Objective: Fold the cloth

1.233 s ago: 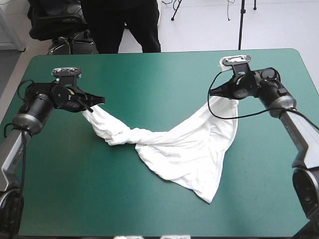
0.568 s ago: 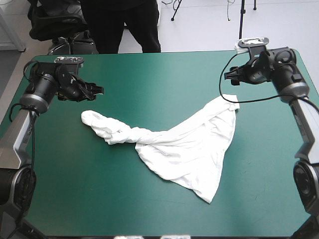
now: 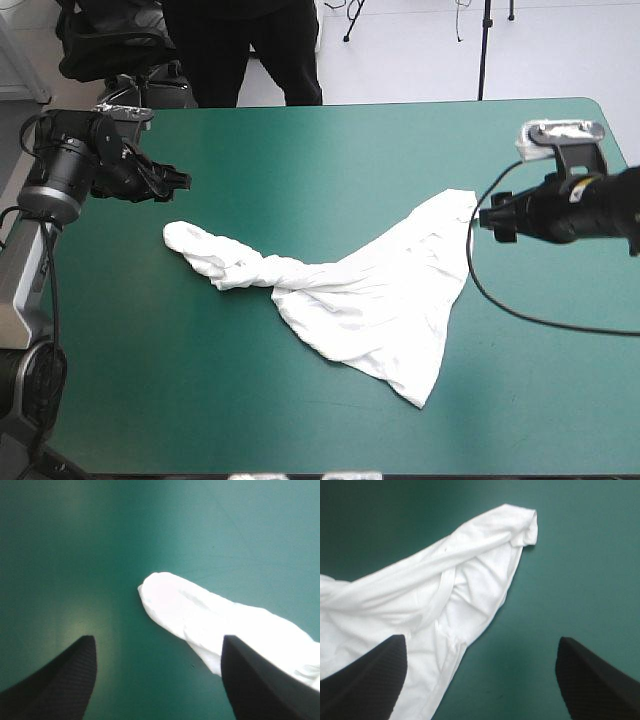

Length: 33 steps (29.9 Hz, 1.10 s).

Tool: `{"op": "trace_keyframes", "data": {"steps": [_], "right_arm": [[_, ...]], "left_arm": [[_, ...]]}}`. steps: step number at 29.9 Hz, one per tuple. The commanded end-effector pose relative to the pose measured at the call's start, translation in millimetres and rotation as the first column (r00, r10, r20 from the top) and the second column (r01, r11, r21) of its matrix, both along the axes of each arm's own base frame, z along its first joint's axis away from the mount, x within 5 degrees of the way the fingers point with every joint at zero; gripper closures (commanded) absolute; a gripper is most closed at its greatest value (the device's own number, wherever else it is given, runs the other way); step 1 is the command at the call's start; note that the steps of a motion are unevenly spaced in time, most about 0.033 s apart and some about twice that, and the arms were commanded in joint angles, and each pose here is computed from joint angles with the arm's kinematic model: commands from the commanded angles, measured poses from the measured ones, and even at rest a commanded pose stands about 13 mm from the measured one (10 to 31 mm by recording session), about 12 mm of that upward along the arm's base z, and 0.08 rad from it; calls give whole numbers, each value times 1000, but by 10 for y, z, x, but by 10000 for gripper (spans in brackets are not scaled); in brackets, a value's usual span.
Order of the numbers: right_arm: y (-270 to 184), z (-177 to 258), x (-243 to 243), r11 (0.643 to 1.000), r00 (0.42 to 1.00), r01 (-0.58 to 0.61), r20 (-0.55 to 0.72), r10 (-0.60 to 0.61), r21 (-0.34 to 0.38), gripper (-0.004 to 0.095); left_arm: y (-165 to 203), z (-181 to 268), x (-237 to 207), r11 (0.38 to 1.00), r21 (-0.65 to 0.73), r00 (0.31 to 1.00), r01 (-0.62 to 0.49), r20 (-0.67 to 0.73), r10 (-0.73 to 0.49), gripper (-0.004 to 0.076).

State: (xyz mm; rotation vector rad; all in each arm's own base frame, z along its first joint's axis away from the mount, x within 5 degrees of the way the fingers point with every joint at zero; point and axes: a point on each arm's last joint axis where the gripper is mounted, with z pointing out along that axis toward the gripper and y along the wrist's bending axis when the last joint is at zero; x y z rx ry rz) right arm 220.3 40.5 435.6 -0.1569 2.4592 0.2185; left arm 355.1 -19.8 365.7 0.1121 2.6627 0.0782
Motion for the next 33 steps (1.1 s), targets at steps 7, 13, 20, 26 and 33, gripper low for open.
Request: {"op": "trace_keyframes", "data": {"steps": [7,13,20,26,33], "right_arm": [[0,-293,-478,997,999,-22,-24,24,79,142],[29,-407,-491,994,995,-35,-88,44,102,143],[60,-530,-492,992,989,-55,-129,69,110,142],[296,-874,-474,973,943,-221,-239,232,71,143],[659,-1217,-469,843,799,-537,-315,513,10,142]], "left_arm": [[195,-463,411,998,-58,1000,-24,-18,23,213],[194,-959,623,998,-55,990,-27,-137,20,213],[186,-1251,716,997,-63,978,-34,-210,20,247],[173,-1273,707,996,-77,973,-36,-230,17,494],[155,-1278,715,996,-92,975,-13,-224,-8,702]]}}
